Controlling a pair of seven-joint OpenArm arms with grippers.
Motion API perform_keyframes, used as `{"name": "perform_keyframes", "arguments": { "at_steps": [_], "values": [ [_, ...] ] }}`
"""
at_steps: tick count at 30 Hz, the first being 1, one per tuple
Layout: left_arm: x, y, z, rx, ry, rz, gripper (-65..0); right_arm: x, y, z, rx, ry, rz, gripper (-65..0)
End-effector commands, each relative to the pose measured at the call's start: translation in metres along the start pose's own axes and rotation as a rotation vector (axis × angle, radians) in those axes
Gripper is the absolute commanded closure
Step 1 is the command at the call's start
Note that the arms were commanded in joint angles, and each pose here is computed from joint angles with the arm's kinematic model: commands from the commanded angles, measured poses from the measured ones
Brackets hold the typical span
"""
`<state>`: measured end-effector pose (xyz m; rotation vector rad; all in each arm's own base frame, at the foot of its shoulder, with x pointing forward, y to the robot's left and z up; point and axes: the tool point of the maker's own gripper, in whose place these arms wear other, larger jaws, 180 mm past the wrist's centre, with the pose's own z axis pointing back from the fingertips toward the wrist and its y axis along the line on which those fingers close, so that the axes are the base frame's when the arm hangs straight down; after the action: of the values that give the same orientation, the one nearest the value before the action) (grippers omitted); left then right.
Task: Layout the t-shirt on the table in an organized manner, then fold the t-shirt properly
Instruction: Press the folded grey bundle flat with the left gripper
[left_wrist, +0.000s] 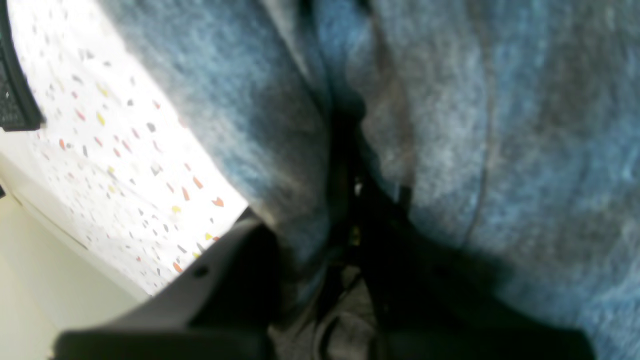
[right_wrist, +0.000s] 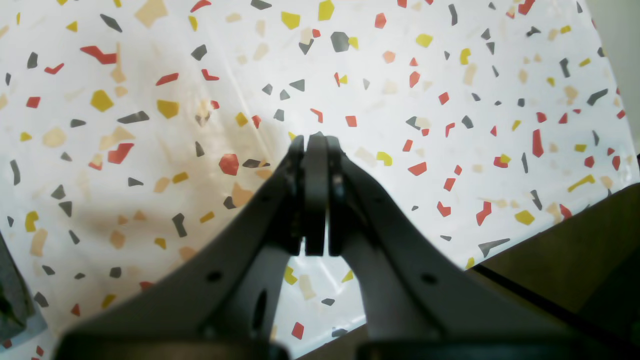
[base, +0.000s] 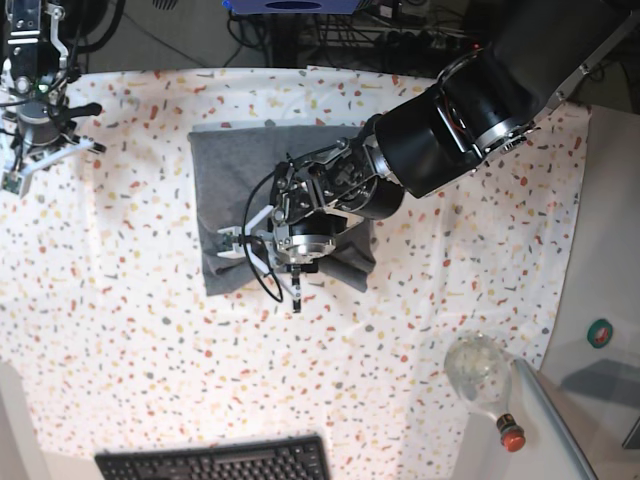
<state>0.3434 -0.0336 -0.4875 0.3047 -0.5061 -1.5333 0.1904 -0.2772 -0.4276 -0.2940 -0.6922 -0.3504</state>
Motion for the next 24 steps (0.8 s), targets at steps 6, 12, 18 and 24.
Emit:
{"name": "perform_keyframes", "arguments": {
  "at_steps": [6, 12, 18, 24],
  "values": [
    [0.0, -0.011, 0.004, -0.091, 0.028, 0.124, 0.0, 0.014, -0.002, 0.001, -0.005, -0.047, 0.008, 0.0],
    [0.014, -0.006, 0.007, -0.09, 0.001, 0.131, 0.0, 0.014, -0.001, 0.001, -0.003, -0.047, 0.007, 0.0],
    [0.03, 0.001, 0.01, -0.077, -0.029, 0.124, 0.0, 0.012, -0.001, 0.002, -0.004, -0.044, 0.008, 0.0],
    [0.044, -0.001, 0.012, -0.085, -0.045, 0.122, 0.0, 0.012, -0.001, 0.002, -0.004, -0.044, 0.008, 0.0]
  ]
}}
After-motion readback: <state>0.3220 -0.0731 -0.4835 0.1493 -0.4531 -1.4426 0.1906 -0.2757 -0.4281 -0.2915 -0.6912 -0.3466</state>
